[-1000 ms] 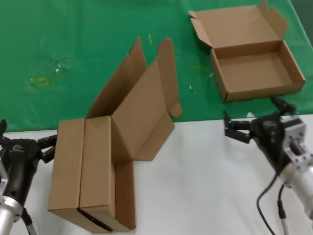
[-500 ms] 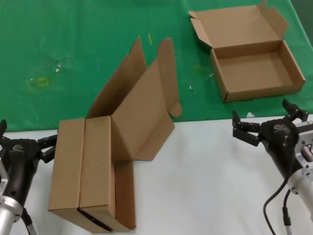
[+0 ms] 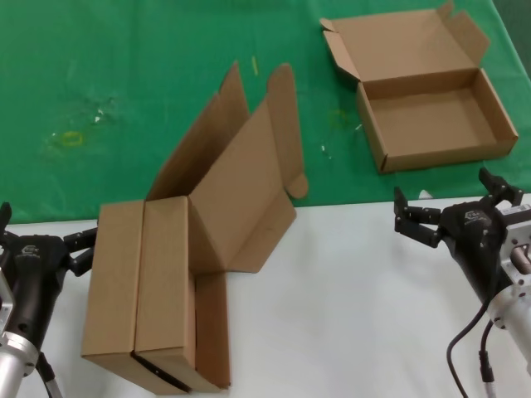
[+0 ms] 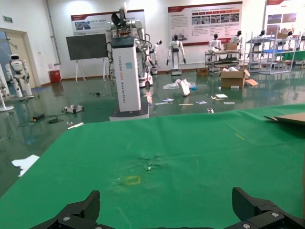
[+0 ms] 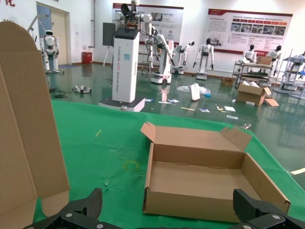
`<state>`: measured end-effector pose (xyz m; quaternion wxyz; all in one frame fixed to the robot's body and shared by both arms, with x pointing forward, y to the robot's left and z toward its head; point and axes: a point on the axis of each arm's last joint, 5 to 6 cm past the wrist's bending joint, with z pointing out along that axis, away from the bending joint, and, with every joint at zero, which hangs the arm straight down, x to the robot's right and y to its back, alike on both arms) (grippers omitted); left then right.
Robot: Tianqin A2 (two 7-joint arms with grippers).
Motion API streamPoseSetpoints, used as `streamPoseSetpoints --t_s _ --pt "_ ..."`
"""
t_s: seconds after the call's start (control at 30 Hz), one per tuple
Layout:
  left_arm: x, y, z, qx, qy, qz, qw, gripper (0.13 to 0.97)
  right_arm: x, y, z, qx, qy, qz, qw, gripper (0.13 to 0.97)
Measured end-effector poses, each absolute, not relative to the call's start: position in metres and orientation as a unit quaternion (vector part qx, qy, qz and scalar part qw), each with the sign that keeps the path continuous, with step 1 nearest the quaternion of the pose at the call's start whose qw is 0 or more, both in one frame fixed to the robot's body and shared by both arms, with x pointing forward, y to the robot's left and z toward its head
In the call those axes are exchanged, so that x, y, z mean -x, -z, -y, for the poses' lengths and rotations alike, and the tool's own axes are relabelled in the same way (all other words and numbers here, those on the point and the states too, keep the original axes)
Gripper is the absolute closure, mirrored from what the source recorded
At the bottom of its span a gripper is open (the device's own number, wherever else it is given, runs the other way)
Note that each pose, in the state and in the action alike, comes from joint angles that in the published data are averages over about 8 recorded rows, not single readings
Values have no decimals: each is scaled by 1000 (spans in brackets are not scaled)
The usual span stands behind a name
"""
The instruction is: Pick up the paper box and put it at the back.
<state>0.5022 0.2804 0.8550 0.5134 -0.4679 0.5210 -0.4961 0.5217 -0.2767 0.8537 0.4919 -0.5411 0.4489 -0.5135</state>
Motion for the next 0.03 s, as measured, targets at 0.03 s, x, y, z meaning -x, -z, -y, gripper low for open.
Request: streamPoseSetpoints --t_s 0.03 --pt "-502 -855 -280 468 496 -521 513 132 -522 -854 277 541 514 -449 492 130"
